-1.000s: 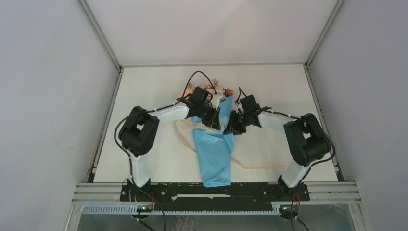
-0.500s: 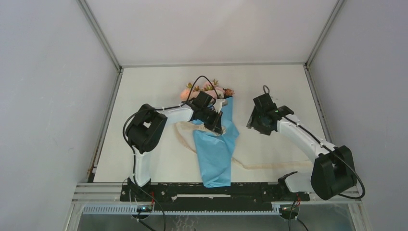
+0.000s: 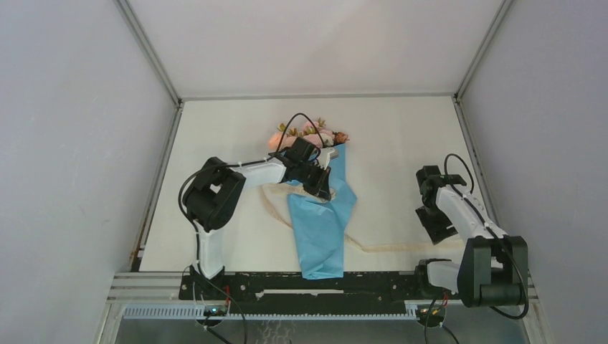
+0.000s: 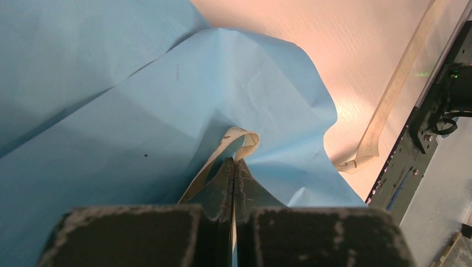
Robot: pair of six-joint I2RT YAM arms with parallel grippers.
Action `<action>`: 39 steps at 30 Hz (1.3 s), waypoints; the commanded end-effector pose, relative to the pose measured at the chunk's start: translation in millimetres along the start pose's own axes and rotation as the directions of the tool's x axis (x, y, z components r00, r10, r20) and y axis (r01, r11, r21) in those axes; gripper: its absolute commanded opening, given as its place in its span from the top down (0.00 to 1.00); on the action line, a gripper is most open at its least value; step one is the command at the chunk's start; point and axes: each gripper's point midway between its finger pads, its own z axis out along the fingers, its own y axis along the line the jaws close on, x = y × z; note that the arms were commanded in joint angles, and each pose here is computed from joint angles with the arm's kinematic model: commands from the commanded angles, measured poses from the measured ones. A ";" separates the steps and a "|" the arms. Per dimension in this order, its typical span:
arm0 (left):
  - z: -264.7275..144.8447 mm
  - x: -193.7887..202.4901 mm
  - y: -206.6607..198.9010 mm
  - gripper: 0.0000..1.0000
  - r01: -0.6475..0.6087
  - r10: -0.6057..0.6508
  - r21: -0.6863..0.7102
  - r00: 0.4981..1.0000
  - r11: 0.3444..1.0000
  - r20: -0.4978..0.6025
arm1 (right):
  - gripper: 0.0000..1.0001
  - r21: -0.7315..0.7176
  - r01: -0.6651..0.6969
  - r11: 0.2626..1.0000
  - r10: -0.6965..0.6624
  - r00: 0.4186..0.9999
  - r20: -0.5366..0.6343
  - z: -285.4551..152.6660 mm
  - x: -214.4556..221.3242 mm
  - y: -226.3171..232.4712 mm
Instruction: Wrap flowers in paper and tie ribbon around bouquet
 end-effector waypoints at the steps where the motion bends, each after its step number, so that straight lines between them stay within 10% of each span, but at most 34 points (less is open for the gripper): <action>1: -8.4 -3.7 -9.4 1.00 -0.040 0.040 0.002 0.999 0.999 0.022 | 0.26 0.045 -0.130 0.990 0.131 0.991 -0.014 11.6 7.3 -1.3; 11: -5.4 -0.2 -7.1 1.00 -0.039 0.039 -0.004 0.999 0.999 0.007 | 0.38 0.070 -0.290 0.954 0.298 0.940 -0.166 43.0 56.1 6.6; 19: -10.6 -2.4 -9.6 1.00 -0.064 0.064 -0.007 0.998 0.998 -0.004 | 1.00 -0.083 -0.301 0.950 0.282 0.942 -0.181 45.3 53.8 40.6; 29: -15.8 0.4 -4.9 1.00 -0.113 0.111 -0.046 0.993 0.993 -0.031 | 1.00 -0.184 0.143 0.973 -0.162 0.982 -0.096 -15.5 66.5 49.7; 39: -11.0 5.0 -9.2 1.00 -0.116 0.115 -0.032 0.992 0.993 -0.048 | 0.57 -0.252 0.206 0.945 -0.281 0.908 -0.311 -44.5 194.8 25.1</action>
